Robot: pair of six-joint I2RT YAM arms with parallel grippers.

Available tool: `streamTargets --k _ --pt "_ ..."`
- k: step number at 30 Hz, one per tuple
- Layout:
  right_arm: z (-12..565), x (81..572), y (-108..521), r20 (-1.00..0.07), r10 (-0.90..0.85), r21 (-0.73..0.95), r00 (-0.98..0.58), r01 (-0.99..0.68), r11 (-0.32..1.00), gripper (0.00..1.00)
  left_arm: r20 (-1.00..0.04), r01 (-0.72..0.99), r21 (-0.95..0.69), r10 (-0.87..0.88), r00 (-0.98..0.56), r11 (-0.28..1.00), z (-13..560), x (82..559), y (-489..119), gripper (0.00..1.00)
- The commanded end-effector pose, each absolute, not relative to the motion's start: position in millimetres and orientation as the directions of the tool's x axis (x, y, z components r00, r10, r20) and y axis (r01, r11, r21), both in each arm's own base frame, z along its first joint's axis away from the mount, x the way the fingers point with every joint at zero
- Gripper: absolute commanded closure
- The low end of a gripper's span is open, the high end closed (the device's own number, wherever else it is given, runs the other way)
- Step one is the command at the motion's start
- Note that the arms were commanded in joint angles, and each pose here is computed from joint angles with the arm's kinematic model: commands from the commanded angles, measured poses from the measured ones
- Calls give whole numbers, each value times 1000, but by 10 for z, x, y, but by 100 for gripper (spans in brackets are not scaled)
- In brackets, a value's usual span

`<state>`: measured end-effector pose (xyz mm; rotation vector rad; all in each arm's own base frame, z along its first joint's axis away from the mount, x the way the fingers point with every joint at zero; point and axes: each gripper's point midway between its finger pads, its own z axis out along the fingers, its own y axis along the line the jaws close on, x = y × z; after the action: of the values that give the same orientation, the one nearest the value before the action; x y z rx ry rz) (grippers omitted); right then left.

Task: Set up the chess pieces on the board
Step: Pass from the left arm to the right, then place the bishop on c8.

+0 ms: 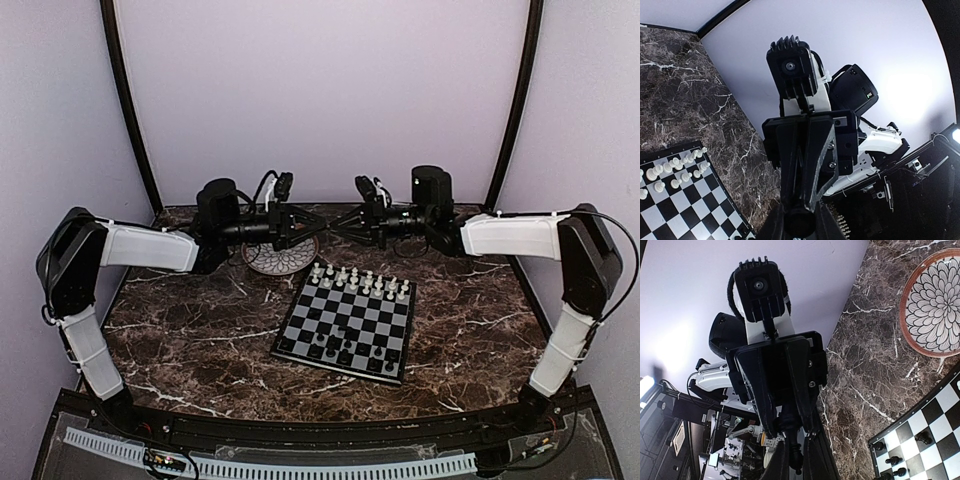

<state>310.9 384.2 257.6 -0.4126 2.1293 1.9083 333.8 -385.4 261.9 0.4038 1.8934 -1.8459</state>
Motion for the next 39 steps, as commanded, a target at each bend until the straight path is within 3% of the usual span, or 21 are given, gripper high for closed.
streamTargets --k 1,5,10,18,24,30,39 --pt "2761 3122 3888 -425 -51 901 -904 -428 72 100 -550 544 -835 -117 -827 79 2735 3321 -3835 72" --pt "2777 3204 3833 -454 -40 880 -890 -455 135 100 -587 565 -807 -128 -799 172 2694 3384 -3764 52" --pt "2618 3282 3683 -483 -81 811 -872 -481 335 100 -649 596 -748 -133 -749 292 2707 3406 -3538 41" --pt "2306 3198 3400 -461 -167 677 -872 -467 570 100 -681 567 -663 -78 -729 489 2436 3296 -3114 38" --pt "2011 3049 3270 -374 -280 485 -884 -444 754 100 -704 539 -595 -63 -708 595 2348 3315 -2917 38" --pt "1863 2771 3332 -293 -417 313 -861 -498 808 100 -707 516 -566 -56 -705 643 2294 3343 -2819 38" --pt "1498 2222 3575 -116 -650 137 -751 -660 738 100 -677 470 -552 -41 -734 689 2144 3331 -2708 37"
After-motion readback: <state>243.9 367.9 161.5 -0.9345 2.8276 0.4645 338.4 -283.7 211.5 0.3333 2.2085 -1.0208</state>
